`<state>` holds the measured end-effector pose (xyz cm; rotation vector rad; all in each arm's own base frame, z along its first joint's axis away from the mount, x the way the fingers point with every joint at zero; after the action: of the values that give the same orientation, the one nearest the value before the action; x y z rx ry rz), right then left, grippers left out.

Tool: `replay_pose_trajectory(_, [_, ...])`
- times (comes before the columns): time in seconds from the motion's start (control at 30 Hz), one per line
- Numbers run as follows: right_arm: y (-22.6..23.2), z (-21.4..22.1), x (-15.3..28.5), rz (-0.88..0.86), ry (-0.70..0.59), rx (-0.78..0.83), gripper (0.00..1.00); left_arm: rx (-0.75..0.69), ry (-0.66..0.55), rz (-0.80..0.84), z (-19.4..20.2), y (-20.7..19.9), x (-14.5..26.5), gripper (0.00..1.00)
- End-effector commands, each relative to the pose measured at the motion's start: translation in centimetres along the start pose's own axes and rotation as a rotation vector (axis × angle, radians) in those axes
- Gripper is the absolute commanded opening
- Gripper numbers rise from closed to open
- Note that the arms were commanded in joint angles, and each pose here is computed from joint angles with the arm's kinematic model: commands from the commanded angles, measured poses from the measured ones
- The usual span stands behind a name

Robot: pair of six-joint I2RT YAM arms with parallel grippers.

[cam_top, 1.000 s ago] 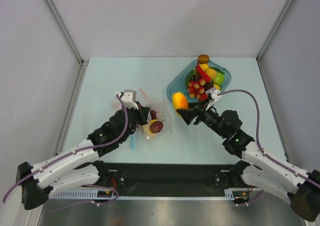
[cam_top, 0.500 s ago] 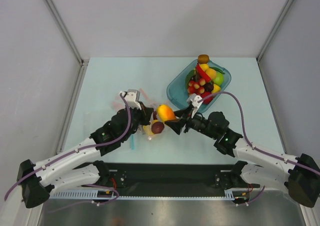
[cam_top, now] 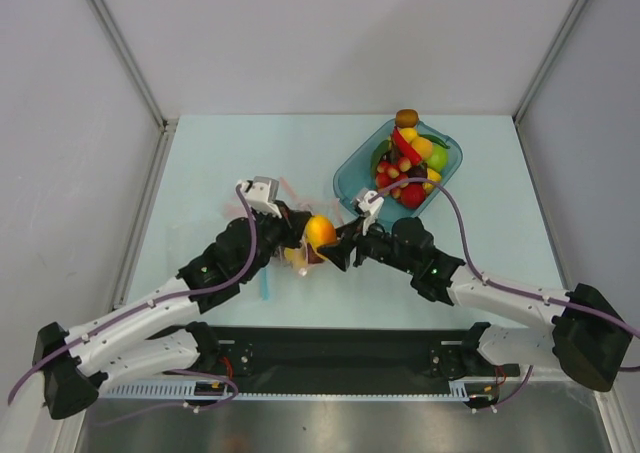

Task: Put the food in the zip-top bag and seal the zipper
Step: Place the fake fruit in the zipper food storage bag.

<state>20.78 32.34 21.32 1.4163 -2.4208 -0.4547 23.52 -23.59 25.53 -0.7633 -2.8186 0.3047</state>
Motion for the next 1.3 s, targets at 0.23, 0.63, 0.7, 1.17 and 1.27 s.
replay_pose_trajectory(0.23, [0.1, -2.0, -2.3, 0.026, -0.032, -0.039, 0.19, -0.078, -0.035, 0.262, -1.4, -6.3, 0.1, 0.00])
replay_pose_trajectory(0.63, [1.1, -3.4, -0.3, -0.037, -0.206, -0.102, 0.24, -0.069, -0.126, 0.379, -3.3, -7.7, 2.4, 0.00])
replay_pose_trajectory(0.7, [1.1, -5.1, 0.6, -0.046, -0.324, -0.113, 0.24, -0.059, -0.142, 0.373, -3.7, -7.4, 2.8, 0.00])
replay_pose_trajectory(1.17, [1.1, -2.6, -1.6, -0.121, -0.320, -0.155, 0.54, -0.027, -0.150, 0.518, -4.0, -9.7, 3.9, 0.00])
replay_pose_trajectory(1.27, [1.0, -3.1, -1.3, -0.103, -0.332, -0.145, 0.88, -0.004, -0.164, 0.418, -4.3, -8.0, 3.7, 0.01])
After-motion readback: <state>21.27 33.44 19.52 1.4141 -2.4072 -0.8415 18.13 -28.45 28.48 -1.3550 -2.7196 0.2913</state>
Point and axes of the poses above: each gripper's point midway between its finger pads, its own x axis back along the fingers, its own y axis along the line the jaws close on, z = x × y, the point moved 1 cm from there along x, back along the fingers, and after that the axes turned 9 degrees about -x, right-handed, at the moved point
